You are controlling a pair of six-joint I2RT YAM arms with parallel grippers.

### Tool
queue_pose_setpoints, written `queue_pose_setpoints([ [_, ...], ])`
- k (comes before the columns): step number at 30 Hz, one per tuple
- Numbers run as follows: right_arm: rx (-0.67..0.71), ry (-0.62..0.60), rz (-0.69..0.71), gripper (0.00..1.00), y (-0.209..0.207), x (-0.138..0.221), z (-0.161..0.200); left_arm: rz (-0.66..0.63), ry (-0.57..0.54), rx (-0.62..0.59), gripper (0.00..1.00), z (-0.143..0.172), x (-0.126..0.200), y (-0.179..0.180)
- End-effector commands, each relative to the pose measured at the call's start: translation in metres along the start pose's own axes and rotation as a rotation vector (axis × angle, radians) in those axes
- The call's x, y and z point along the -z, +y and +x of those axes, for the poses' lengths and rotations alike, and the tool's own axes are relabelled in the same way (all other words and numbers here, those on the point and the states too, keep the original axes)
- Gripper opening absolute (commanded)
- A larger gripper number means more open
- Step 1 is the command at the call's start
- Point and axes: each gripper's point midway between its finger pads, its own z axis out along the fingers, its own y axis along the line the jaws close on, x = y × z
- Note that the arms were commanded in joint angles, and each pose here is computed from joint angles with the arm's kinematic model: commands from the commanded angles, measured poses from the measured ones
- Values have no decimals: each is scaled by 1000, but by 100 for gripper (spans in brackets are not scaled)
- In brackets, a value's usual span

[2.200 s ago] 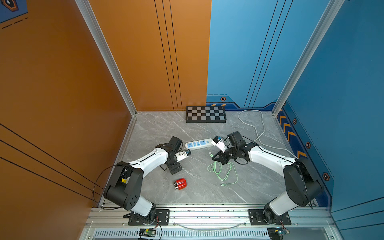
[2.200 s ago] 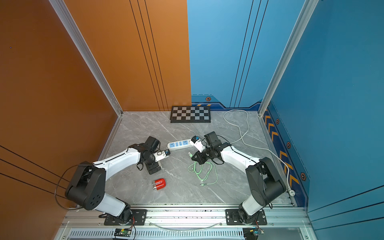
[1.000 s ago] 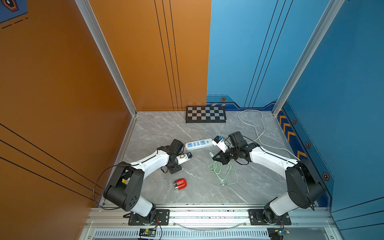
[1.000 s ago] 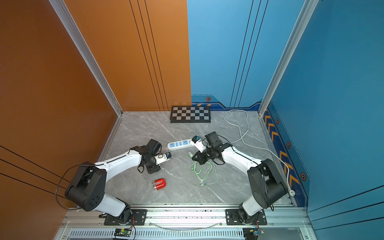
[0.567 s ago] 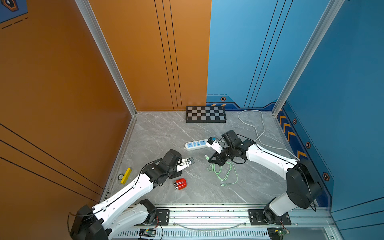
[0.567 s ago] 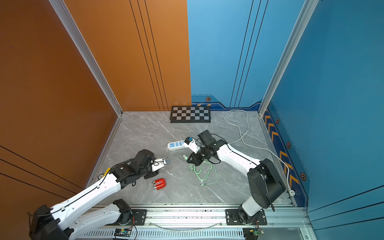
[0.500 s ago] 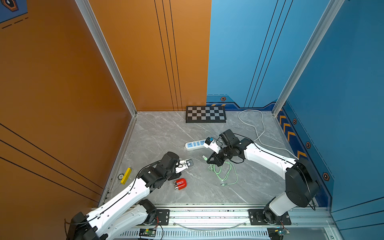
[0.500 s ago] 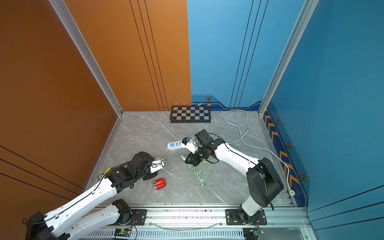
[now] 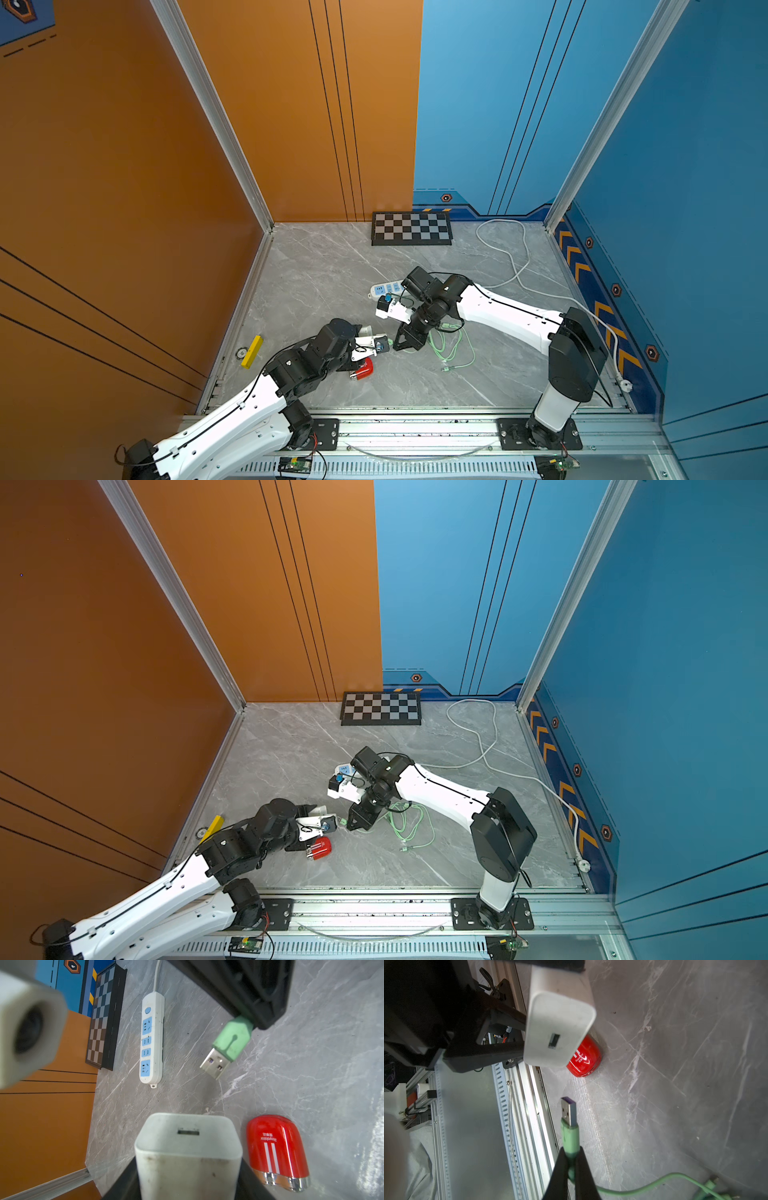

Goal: Charge the electric shaver
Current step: Insert the charging cable into the plug.

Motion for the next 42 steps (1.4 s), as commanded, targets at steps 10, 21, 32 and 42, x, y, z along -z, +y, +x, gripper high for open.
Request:
queue_pose_setpoints([
  [10,30,32,-4,0,9,-4,-13,57,-95,-50,0,-29,4,-12],
  [21,40,62,-17,0,18,-11,-7,41,-88,-57,0,-26,6,-10],
  [32,44,72,1,0,16,-15,-8,43,-105,-50,0,-28,11,-10],
  [42,54,100,27,0,15,-12,-7,69,-88,-112,0,-26,8,-17],
])
